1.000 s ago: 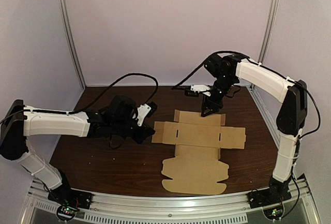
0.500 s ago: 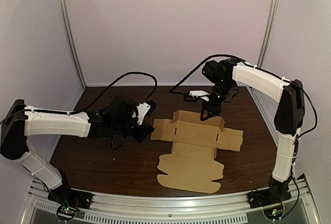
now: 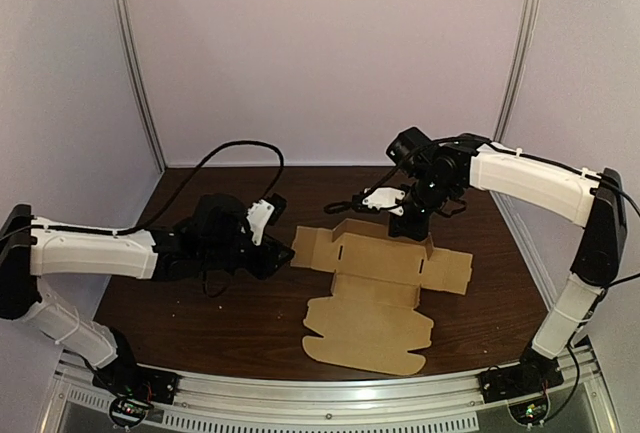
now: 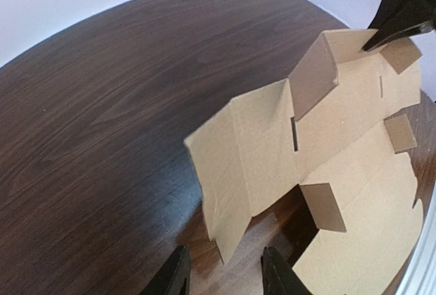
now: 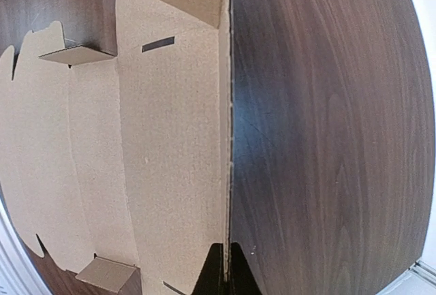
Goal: Fold the paper box
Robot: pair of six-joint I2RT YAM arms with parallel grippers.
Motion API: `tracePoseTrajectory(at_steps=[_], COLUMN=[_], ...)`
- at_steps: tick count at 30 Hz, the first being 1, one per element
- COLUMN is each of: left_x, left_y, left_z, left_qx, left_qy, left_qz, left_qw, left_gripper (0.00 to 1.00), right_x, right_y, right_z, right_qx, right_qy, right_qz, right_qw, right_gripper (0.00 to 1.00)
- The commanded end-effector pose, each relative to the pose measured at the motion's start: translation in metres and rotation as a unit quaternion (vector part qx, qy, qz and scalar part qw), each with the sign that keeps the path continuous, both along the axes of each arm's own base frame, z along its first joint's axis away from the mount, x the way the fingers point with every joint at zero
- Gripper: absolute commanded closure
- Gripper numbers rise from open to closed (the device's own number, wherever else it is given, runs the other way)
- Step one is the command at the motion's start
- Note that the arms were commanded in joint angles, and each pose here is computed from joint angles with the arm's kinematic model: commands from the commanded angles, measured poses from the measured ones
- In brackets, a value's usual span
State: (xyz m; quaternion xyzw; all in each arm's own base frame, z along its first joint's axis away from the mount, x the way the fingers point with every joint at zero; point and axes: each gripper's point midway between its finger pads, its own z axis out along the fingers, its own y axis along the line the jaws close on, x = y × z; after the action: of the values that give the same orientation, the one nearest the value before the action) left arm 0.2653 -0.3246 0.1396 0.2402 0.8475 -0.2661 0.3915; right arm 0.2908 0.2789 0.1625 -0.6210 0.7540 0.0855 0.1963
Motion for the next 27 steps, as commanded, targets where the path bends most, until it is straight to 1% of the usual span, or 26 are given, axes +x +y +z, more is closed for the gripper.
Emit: tracePoseTrajectory(at_steps=[1, 3, 6, 10, 15, 20, 24, 27], left_x=[-0.001, 0.000, 0.007, 0.029, 0.063, 0.073, 0.062, 0.061], left_y=[0.022, 0.033, 0.041, 0.034, 0.017, -0.002, -0.027, -0.041], left_z=[0.051, 0.047, 0.025, 0.001, -0.026, -0.044, -0.052, -0.049], left_qx=[-0.059, -0.054, -0.034, -0.035, -0.049, -0.055, -0.096, -0.124], left_qy=[-0.072, -0.080, -0.069, -0.051, -0.030, -0.020, -0.007, -0.015], left_qz=[0.034, 0.054, 0.083, 0.105, 0.110, 0.087, 0.023, -0.006], left_qw=[0.995, 0.994, 0.994, 0.993, 0.992, 0.994, 0.995, 0.992], left_gripper=[0.56, 0.54, 0.53, 0.53, 0.55, 0.55, 0.55, 0.55], right_x=[0.021, 0.021, 0.022, 0.025, 0.021, 0.030, 0.041, 0.053], right_y=[-0.009, -0.010, -0.009, -0.008, -0.001, 0.000, 0.008, 0.011], right_z=[0.010, 0.009, 0.005, 0.000, -0.009, -0.016, -0.006, -0.006], right_qx=[-0.021, -0.026, -0.041, -0.075, -0.109, -0.131, -0.113, -0.121], right_qy=[-0.067, -0.070, -0.081, -0.121, -0.190, -0.267, -0.322, -0.351], right_qz=[-0.019, -0.012, -0.002, 0.013, 0.062, 0.082, 0.079, 0.076], right_qw=[0.997, 0.997, 0.996, 0.990, 0.974, 0.951, 0.937, 0.926], right_gripper=[1.00, 1.00, 1.00, 1.00, 1.00, 1.00, 1.00, 1.00])
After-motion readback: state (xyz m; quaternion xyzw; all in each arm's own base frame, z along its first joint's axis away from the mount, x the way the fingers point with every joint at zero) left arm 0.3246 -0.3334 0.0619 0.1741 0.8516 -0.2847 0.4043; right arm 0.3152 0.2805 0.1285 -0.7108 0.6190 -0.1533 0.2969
